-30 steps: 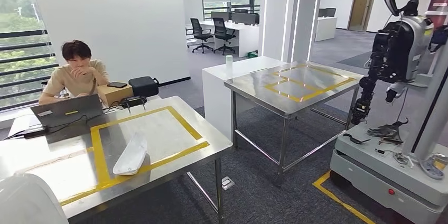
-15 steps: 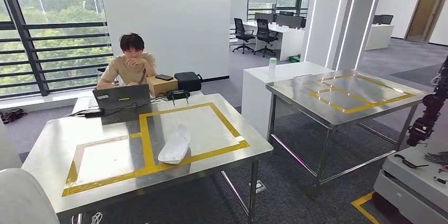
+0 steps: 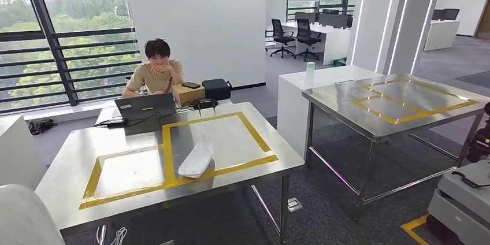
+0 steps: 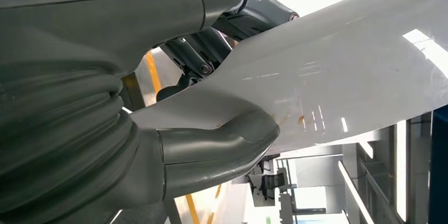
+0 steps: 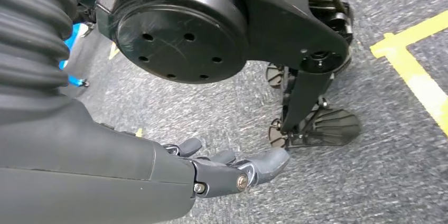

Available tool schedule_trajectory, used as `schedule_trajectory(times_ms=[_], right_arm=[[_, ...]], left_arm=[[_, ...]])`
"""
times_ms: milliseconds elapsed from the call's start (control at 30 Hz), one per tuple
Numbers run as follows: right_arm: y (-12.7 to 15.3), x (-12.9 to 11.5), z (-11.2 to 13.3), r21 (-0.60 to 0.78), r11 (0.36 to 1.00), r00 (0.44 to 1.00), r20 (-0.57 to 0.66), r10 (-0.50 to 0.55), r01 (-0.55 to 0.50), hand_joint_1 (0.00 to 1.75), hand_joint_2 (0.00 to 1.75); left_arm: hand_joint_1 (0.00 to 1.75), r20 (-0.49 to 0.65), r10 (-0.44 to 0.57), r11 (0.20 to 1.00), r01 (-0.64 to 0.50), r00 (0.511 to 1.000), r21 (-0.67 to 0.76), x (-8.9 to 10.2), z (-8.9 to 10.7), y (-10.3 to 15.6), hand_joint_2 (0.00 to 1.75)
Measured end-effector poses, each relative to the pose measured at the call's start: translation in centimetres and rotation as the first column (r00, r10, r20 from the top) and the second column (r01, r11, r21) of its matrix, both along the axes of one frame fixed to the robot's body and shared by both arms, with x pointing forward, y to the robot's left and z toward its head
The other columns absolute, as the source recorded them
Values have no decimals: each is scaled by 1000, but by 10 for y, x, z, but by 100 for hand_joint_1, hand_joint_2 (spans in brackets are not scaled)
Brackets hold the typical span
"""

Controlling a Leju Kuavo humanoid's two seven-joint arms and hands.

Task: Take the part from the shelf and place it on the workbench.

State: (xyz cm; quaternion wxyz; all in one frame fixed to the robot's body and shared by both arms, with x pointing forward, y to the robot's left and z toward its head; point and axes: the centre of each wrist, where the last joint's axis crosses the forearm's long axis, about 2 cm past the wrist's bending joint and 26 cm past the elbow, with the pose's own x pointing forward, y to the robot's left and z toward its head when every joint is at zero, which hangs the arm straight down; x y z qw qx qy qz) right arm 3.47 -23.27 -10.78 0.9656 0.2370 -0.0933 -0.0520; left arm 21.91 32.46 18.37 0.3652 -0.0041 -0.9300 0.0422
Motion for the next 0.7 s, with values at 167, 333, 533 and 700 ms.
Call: schedule_trajectory(times_ms=[167, 333, 533, 700], right_arm=[[0, -1, 0, 0, 1000, 1000, 0, -7, 7, 0, 175], [0, 0, 0, 0, 1000, 1000, 7, -7, 7, 0, 175], [0, -5, 0, -1, 1000, 1000, -1, -7, 7, 0, 175], [0, -5, -1, -1, 1000, 1000, -2, -6, 6, 0, 175]], left_arm=[[175, 1, 5, 1000, -5, 1000, -6, 1, -3, 0, 175], [175, 1, 7, 1000, -7, 1000, -9, -1, -5, 0, 175], [175, -8, 8, 1000, -8, 1000, -14, -4, -10, -1, 175], [175, -11, 9, 1000, -9, 1000, -19, -5, -11, -1, 175]])
